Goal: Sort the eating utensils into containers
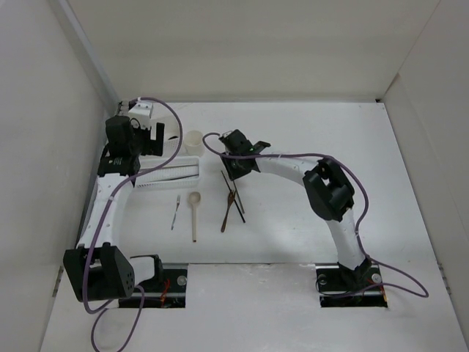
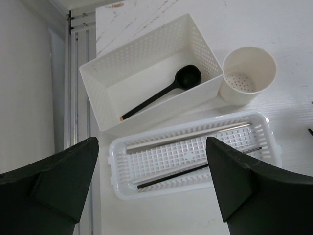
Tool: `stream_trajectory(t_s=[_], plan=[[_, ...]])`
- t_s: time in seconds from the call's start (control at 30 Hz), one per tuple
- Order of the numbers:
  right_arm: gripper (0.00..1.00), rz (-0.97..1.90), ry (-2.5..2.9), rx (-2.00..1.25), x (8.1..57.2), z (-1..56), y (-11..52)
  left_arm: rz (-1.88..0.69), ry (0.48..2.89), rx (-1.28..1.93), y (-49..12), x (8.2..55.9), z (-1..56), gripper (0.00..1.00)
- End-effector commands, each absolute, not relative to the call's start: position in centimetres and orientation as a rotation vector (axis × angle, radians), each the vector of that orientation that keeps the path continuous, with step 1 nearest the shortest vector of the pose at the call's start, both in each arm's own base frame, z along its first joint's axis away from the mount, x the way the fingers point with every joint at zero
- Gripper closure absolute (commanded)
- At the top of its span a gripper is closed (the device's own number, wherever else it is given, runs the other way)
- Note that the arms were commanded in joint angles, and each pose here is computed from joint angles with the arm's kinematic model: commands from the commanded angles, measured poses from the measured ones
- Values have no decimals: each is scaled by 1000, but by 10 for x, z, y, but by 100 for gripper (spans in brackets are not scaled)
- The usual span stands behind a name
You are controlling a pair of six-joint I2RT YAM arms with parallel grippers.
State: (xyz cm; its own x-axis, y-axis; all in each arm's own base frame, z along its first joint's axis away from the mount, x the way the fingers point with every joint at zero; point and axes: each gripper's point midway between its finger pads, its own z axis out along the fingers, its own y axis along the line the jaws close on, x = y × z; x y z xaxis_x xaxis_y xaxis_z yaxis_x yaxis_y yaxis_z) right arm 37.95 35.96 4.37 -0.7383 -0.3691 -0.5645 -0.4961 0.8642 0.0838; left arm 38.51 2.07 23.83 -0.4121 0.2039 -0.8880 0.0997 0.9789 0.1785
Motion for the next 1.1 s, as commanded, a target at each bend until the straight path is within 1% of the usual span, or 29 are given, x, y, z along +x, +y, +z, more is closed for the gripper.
stream_trajectory(t_s=[0.0, 0.17, 0.2, 0.27, 0.33, 0.37, 0.4, 0.43, 0.5, 0.53, 0.57, 0.63, 0.67, 0.7, 0.73, 0.87, 0.97, 1.0, 1.03, 1.07], plan=[[60, 253, 2465, -638, 376, 44, 369, 115, 1930, 136, 23, 382, 256, 10], [60, 214, 2457, -650, 371, 41, 370, 114, 1912, 146, 18, 378, 253, 9], [60, 184, 2482, -644, 369, 31, 366, 114, 1912, 146, 18, 378, 253, 9], [62, 73, 2510, -611, 372, 23, 351, 124, 1901, 139, 19, 377, 255, 9], [64, 30, 2535, -606, 370, 15, 346, 136, 1871, 131, 21, 375, 261, 9], [65, 33, 2547, -614, 369, 9, 347, 145, 1881, 124, 23, 374, 257, 9], [66, 52, 2554, -621, 367, 9, 349, 146, 1864, 123, 23, 373, 259, 7], [69, 67, 2561, -627, 364, 6, 350, 155, 1860, 117, 24, 370, 260, 7], [70, 90, 2568, -635, 362, 5, 352, 166, 1835, 108, 26, 370, 264, 7], [77, 90, 2568, -635, 362, 5, 352, 165, 1850, 109, 26, 368, 256, 6], [81, 100, 2572, -639, 361, 5, 353, 174, 1831, 102, 27, 368, 262, 6], [88, 136, 2587, -639, 360, 4, 354, 181, 1844, 113, 28, 364, 254, 6], [94, 137, 2603, -613, 358, 1, 353, 175, 1833, 120, 24, 363, 258, 6], [98, 144, 2613, -563, 368, -1, 343, 181, 1842, 129, 25, 362, 254, 6], [100, 160, 2631, -541, 365, -5, 336, 181, 1842, 129, 25, 362, 254, 6], [100, 246, 2570, -402, 386, 19, 319, 145, 1875, 189, 14, 357, 243, 6], [100, 296, 2462, -342, 403, 61, 315, 70, 1876, 276, -1, 357, 244, 6], [100, 297, 2462, -342, 402, 59, 315, 54, 1860, 300, -5, 358, 249, 6], [100, 322, 2411, -343, 406, 80, 317, 36, 1857, 314, -9, 358, 249, 6], [100, 322, 2374, -326, 410, 89, 317, 6, 1851, 335, -14, 358, 249, 6]])
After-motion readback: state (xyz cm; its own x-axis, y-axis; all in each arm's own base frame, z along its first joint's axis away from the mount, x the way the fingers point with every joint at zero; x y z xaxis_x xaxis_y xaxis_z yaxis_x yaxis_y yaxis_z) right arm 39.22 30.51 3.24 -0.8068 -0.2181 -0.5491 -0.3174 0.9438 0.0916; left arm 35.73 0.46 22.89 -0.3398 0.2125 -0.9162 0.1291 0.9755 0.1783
